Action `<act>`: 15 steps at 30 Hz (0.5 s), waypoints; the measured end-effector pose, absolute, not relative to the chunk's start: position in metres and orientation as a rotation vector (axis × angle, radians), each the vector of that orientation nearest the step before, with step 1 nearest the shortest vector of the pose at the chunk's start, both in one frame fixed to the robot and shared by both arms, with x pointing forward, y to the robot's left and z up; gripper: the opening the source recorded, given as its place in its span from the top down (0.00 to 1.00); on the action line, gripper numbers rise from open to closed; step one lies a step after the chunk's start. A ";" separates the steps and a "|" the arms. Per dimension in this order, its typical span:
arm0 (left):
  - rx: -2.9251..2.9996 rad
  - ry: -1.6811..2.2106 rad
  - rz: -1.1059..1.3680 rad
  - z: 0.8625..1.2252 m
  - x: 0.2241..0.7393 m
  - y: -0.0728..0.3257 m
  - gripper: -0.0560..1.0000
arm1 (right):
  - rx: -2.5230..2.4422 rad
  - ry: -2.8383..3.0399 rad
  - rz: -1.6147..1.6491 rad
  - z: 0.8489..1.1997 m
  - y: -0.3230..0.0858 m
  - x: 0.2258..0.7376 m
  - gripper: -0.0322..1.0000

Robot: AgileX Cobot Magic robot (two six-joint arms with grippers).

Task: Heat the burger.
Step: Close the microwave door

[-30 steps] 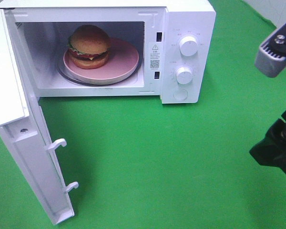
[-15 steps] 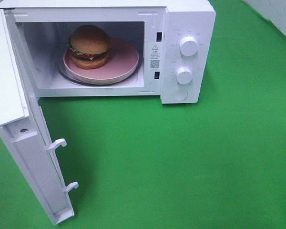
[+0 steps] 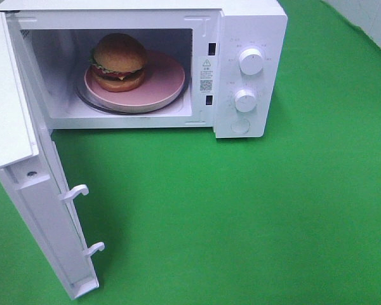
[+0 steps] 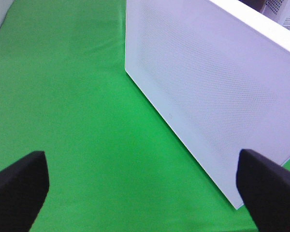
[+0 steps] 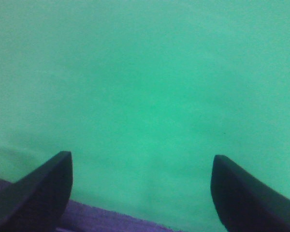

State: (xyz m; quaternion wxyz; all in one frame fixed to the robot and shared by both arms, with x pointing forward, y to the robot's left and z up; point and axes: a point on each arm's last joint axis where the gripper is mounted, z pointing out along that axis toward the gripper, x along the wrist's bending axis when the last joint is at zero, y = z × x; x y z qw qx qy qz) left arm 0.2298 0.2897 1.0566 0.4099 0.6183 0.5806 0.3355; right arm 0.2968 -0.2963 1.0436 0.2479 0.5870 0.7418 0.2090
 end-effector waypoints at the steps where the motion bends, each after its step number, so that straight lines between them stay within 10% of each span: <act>1: 1.557 1.462 0.845 1.057 0.230 0.290 0.03 | 1.609 1.964 0.614 1.043 -0.298 0.291 0.23; 15: 1.557 1.462 0.845 1.057 0.230 0.290 0.03 | 1.526 1.680 0.843 1.050 -0.307 0.248 0.23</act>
